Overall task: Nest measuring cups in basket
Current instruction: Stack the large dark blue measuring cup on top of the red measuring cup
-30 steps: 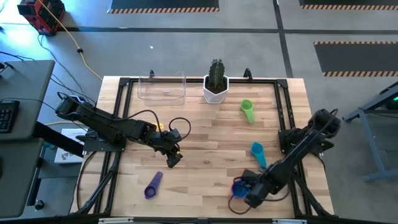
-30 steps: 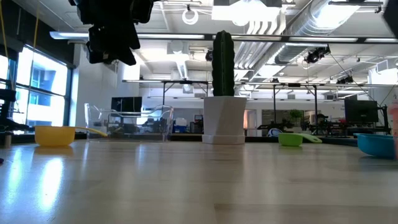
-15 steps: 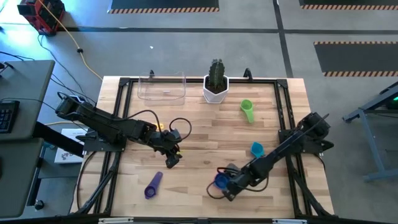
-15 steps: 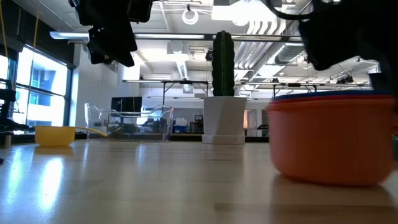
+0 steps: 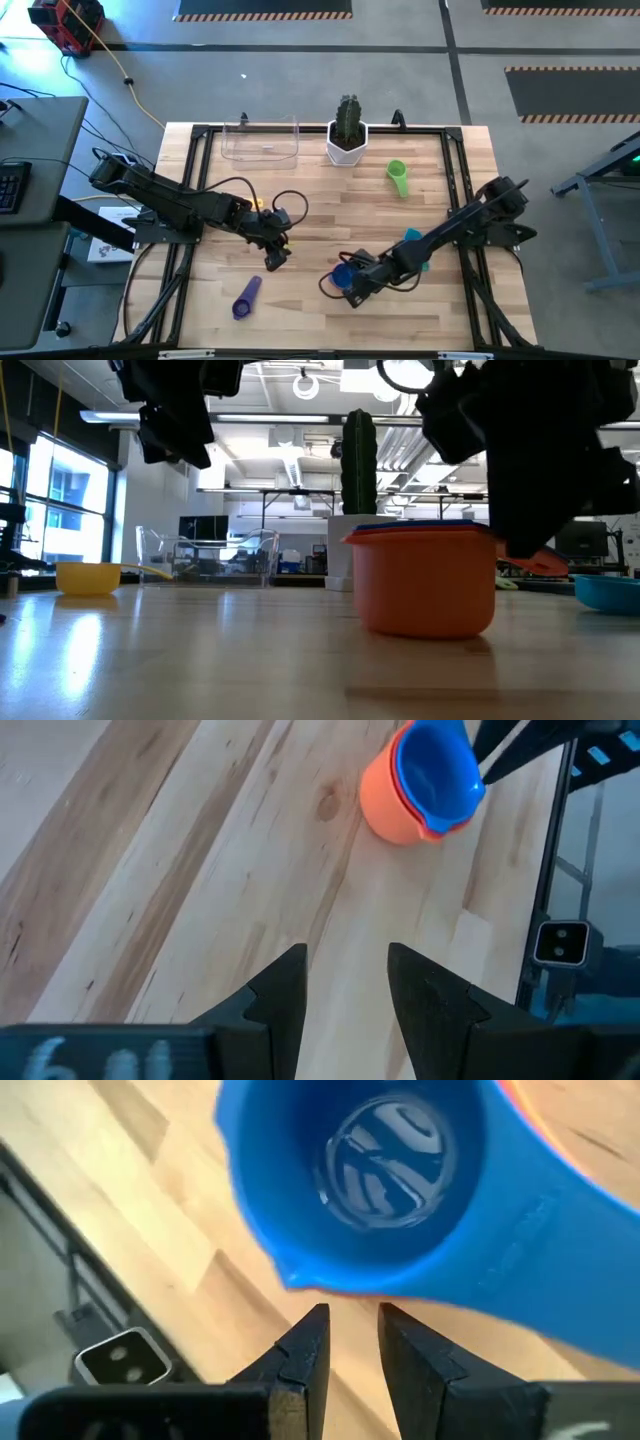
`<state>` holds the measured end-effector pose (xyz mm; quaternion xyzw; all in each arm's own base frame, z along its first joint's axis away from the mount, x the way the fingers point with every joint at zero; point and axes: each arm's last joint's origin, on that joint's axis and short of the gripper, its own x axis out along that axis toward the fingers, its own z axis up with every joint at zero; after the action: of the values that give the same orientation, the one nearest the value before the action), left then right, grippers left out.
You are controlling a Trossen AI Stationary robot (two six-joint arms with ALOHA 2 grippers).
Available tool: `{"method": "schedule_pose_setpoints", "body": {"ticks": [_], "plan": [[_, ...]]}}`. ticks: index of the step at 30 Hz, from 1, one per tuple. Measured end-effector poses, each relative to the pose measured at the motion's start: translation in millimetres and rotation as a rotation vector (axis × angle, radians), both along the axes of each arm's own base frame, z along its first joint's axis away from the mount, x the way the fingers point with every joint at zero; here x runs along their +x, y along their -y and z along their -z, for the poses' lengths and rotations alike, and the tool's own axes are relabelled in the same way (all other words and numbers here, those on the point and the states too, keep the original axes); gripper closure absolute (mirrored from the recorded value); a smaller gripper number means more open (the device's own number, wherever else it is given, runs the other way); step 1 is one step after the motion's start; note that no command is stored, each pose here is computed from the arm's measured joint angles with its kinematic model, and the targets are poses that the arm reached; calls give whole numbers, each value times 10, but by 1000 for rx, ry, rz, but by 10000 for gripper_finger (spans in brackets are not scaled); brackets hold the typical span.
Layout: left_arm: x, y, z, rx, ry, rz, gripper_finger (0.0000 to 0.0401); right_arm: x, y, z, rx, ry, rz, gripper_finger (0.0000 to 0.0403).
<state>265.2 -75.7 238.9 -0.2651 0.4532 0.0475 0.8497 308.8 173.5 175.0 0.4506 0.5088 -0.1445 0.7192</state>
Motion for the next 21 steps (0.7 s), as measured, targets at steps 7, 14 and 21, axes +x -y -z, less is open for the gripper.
{"method": "schedule_pose_setpoints", "body": {"ticks": [7, 14, 21], "plan": [[-40, -12, 30, 10, -52, -7, 270, -95, -86, -171, 21, 51, 44, 323], [-169, -64, 80, 64, -184, 4, 270, -156, -115, -297, 5, 111, 96, 323], [-361, -167, 118, 120, -375, -12, 270, -275, -107, -552, -17, 214, 150, 323]]}}
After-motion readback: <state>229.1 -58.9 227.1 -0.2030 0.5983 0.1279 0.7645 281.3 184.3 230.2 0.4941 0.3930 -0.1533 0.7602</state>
